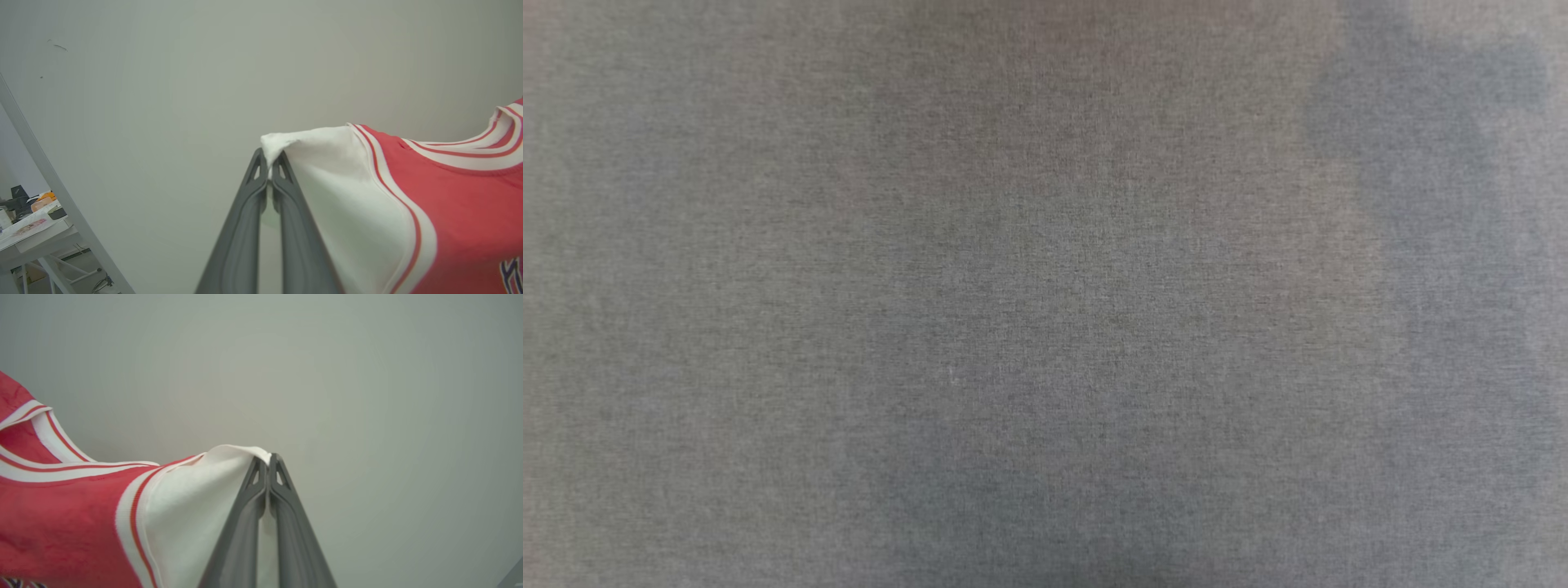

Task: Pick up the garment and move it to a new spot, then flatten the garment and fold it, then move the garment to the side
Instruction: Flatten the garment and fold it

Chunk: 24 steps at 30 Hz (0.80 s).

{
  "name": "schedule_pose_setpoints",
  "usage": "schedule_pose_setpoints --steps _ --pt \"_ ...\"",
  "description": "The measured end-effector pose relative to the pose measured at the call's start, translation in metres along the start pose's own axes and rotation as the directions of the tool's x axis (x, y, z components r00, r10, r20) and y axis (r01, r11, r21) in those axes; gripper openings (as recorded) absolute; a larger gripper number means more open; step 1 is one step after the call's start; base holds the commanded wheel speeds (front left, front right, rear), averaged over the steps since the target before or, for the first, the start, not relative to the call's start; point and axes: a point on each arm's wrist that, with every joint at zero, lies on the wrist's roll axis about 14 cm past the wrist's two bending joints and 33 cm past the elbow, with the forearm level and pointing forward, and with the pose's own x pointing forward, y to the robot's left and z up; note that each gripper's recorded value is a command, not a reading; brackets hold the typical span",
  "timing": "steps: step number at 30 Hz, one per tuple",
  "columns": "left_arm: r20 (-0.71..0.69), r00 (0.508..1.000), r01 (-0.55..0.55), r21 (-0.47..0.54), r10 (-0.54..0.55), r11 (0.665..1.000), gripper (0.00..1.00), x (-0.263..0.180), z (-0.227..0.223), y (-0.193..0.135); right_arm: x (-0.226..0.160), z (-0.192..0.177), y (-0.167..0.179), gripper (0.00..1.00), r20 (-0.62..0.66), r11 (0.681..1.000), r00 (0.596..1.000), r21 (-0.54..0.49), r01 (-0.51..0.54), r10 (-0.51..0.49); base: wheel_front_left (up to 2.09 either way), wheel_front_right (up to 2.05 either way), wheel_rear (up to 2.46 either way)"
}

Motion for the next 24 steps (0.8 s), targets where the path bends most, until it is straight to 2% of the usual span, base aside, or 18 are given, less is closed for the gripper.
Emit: schedule_pose_setpoints --steps 6,12,19,24 --pt "-0.044 0.999 -0.032 -0.032 0.03 0.999 0.0 0.003 -0.046 0.007 0.012 -0.034 0.01 0.0 -0.029 1.0 0.999 -0.006 -0.013 0.013 0.0 0.0 0.0" --pt "-0.093 0.994 -0.061 -0.097 0.052 0.993 0.0 -0.009 -0.086 0.007 0.007 -0.075 0.032 0.0 -0.089 0.998 0.994 0.03 -0.058 0.061 0.0 0.0 0.0" --pt "-0.223 0.974 -0.066 -0.158 0.03 0.985 0.0 -0.058 -0.149 -0.014 -0.037 -0.138 0.07 0.0 -0.217 0.984 0.966 0.134 -0.113 0.141 0.0 0.0 0.0" --pt "-0.345 0.938 -0.091 -0.229 0.007 0.969 0.0 -0.117 -0.192 -0.037 -0.087 -0.174 0.098 0.0 -0.304 0.965 0.929 0.215 -0.147 0.21 0.0 0.0 0.0"
